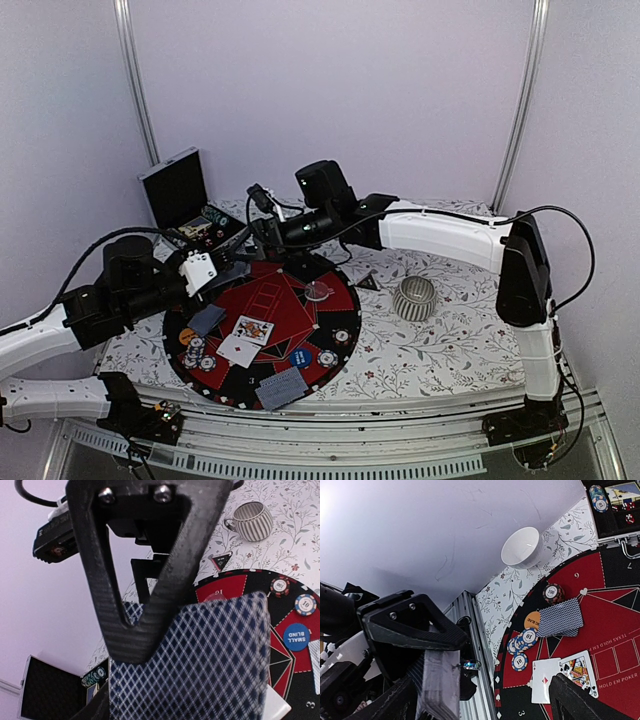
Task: Distribute texas hold em gaming equipment
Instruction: Pick up the poker card from the face-down deck piles.
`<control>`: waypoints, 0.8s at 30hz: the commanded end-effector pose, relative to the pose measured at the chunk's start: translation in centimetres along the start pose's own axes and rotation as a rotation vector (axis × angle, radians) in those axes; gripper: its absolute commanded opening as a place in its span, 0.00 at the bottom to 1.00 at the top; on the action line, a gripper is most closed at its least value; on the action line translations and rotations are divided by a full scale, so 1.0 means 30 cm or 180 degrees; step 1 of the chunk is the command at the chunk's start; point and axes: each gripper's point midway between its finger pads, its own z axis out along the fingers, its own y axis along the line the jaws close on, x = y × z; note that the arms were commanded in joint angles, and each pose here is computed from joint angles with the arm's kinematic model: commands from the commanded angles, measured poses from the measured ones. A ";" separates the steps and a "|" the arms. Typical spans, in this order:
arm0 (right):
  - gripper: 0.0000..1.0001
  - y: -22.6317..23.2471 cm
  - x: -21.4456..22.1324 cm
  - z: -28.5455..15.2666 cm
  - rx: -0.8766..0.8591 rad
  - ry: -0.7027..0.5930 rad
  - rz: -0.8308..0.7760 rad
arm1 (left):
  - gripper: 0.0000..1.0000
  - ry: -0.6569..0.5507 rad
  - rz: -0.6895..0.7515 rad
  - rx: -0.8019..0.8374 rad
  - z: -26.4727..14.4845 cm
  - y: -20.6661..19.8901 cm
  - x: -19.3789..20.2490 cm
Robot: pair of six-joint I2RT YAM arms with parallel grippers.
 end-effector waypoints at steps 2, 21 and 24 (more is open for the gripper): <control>0.92 -0.078 0.025 0.026 0.0309 0.0100 0.0018 | 0.49 -0.0068 0.0015 -0.0094 -0.009 0.014 -0.016; 0.79 -0.022 -0.019 -0.075 0.0438 0.0089 -0.0221 | 0.50 -0.0032 0.0023 -0.0151 -0.008 0.021 -0.007; 0.69 0.006 -0.018 -0.077 0.0318 0.0122 -0.0219 | 0.50 -0.0021 0.0024 -0.0153 -0.006 0.021 -0.004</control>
